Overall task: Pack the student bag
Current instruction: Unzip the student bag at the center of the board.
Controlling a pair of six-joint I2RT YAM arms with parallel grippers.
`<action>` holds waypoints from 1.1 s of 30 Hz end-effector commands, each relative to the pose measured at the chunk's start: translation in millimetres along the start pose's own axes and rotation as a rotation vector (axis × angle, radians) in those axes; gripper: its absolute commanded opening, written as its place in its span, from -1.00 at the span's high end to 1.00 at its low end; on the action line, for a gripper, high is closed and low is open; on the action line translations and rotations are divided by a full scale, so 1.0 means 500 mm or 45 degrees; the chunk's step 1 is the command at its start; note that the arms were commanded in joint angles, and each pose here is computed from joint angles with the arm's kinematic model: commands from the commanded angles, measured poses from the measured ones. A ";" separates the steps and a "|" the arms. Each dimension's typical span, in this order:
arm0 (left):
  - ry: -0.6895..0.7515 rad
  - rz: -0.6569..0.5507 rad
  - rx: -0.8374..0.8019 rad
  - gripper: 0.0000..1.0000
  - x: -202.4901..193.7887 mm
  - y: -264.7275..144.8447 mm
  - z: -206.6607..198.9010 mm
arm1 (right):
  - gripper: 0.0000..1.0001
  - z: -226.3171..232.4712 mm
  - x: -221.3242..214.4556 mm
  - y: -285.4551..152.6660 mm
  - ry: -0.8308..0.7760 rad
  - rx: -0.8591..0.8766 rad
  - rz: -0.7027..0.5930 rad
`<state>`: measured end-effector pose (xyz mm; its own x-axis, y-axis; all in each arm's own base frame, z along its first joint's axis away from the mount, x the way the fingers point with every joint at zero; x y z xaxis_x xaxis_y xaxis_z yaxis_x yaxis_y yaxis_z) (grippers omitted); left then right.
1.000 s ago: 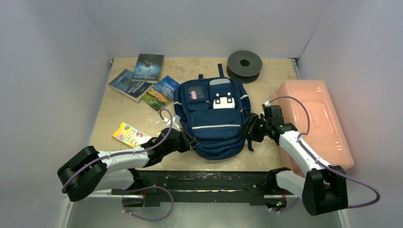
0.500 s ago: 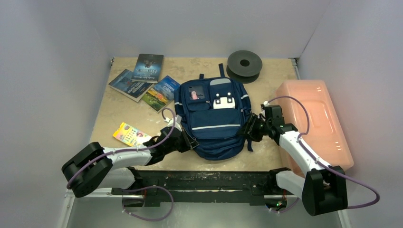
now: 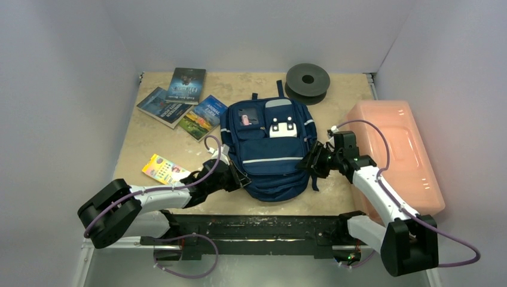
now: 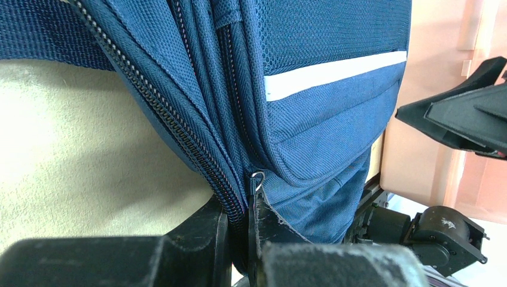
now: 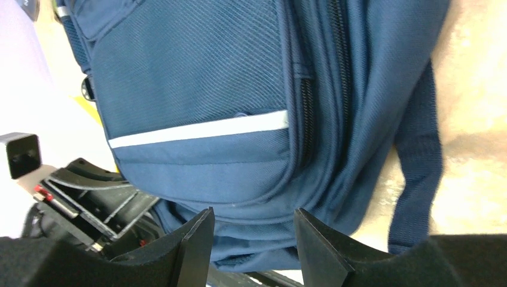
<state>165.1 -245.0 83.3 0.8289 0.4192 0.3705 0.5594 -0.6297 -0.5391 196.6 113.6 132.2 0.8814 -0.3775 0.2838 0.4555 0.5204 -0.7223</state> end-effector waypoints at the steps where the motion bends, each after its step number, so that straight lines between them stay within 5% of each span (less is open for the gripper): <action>1: 0.058 -0.032 -0.212 1.00 0.027 -0.001 -0.086 | -0.11 0.038 0.031 0.024 0.056 0.156 -0.028; 21: 0.061 -0.007 -0.222 1.00 0.021 -0.002 -0.085 | -0.15 -0.005 0.015 0.078 0.244 0.137 -0.061; 24: 0.064 0.002 -0.213 1.00 0.018 -0.001 -0.081 | 0.06 0.021 0.050 0.083 0.273 0.190 -0.103; 27: 0.138 0.023 -0.146 0.98 0.016 -0.007 -0.064 | 0.94 0.064 0.070 0.061 0.295 0.291 -0.108; 30: 0.309 -0.048 -0.015 0.26 0.031 -0.040 -0.051 | 1.00 0.103 0.060 0.013 0.375 0.376 -0.069; 33: 0.475 -0.124 0.019 0.02 0.039 -0.093 -0.086 | 1.00 0.115 0.044 -0.017 0.530 0.348 -0.011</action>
<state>158.8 -236.0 94.8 0.8191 0.3072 0.4845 0.5635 -0.5894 -0.5789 223.3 135.7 132.5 0.7994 -0.5925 0.0996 0.5276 0.6129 -0.5882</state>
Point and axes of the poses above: each gripper's point midway between its finger pads, its own y axis out along the fingers, its own z axis along the line the jaws close on, x = y × z, the point moved 5 cm from there along -y, back along the fingers, and after that the axes turned 2 degrees about -y, right-handed, at the moved point
